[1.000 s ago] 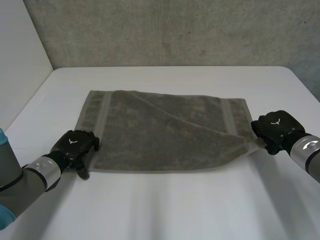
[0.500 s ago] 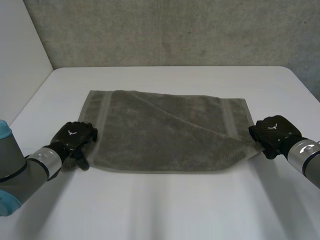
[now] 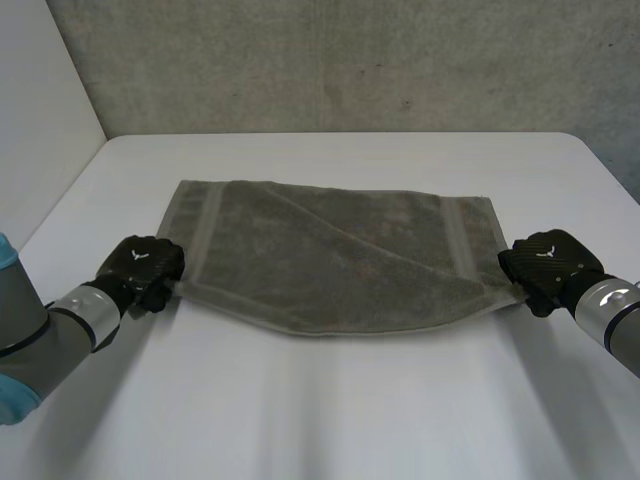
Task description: Fold the towel.
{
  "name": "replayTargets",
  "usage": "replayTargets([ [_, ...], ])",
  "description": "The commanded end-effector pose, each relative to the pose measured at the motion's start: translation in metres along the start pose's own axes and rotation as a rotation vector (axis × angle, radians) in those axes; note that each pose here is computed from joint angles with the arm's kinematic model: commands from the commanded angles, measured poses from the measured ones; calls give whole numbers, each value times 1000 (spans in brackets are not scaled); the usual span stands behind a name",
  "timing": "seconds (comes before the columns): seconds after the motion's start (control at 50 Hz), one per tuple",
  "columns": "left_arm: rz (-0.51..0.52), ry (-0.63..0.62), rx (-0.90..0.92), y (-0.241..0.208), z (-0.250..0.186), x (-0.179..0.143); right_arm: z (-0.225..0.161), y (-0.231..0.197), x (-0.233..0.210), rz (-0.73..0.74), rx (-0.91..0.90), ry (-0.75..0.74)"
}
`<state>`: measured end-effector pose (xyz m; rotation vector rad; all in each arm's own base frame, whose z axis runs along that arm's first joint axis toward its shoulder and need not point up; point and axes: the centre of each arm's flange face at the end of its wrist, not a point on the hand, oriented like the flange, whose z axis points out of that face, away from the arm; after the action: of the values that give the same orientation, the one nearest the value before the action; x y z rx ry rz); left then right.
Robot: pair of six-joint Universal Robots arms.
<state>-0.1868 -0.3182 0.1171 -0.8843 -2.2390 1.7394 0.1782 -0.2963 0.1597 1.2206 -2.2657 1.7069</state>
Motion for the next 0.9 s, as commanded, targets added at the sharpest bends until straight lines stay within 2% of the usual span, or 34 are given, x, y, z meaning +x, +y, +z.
replayTargets([
  [0.02,-6,-3,-3,-6,-9,1,-1,-2,4,-3,8,13],
  [0.18,-20,12,-20,-25,-43,8,-18,-27,18,-29,48,57],
  [0.34,-37,46,-18,-50,-80,16,-49,-46,18,-15,-1,-4],
  [0.44,-51,39,11,-61,-101,8,-77,-54,11,-97,-26,-70],
  [0.56,-77,59,15,-67,-112,4,-97,-48,25,-162,-107,-65],
  [0.74,-104,79,15,-65,-102,-10,-85,-56,40,-204,-46,-33],
  [0.82,-127,115,-11,-58,-75,-19,-50,-48,57,-171,-18,16],
  [0.9,-119,155,-18,-57,-53,-18,-32,-58,55,-157,33,27],
])
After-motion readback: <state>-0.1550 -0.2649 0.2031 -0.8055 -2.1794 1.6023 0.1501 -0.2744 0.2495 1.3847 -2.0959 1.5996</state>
